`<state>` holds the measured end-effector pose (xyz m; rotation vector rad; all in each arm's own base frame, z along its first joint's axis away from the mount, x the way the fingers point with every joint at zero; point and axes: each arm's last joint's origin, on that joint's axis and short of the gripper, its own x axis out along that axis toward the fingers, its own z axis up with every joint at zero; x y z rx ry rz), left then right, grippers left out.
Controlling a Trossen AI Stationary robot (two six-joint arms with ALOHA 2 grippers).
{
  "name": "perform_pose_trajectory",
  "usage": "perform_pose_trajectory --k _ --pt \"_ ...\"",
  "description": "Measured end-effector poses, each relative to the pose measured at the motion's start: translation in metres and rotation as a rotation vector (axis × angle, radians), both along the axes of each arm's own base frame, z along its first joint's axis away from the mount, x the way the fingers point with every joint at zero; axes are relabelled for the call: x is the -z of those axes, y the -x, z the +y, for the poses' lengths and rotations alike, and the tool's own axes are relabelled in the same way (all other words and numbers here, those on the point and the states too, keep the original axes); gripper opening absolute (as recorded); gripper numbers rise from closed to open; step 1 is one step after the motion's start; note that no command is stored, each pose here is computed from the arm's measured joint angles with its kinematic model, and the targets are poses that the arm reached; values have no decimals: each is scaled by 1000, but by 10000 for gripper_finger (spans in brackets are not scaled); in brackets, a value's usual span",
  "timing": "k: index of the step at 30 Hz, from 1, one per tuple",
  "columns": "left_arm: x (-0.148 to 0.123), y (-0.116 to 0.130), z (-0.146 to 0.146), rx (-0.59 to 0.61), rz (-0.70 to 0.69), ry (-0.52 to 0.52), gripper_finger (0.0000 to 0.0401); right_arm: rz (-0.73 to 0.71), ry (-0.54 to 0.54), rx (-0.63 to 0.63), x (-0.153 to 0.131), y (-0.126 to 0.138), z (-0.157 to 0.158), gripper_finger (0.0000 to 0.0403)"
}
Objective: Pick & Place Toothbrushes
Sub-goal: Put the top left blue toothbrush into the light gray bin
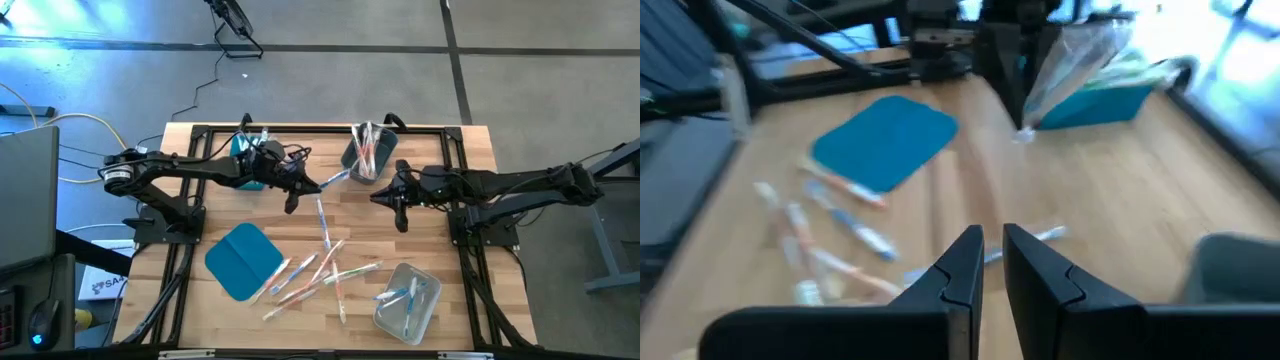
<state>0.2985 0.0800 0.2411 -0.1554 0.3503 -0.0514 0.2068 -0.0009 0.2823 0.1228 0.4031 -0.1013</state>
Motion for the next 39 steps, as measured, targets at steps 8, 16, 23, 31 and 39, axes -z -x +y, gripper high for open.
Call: perform_pose_trajectory --k 8,16,23,31,39 --pt "0 0 4 -146 15 3 10 47 42 148 11 -12 -4 34" --pt "0 0 4 -156 11 18 10 -85 74 156 15 -41 -6 34" --pt "0 0 6 -207 19 0 10 -63 44 167 20 -45 -6 34" --pt "0 0 6 -226 19 -7 10 -39 49 93 24 -47 -4 34" --pt "0 0 7 -232 14 -10 10 -49 5 189 24 -46 -6 35"
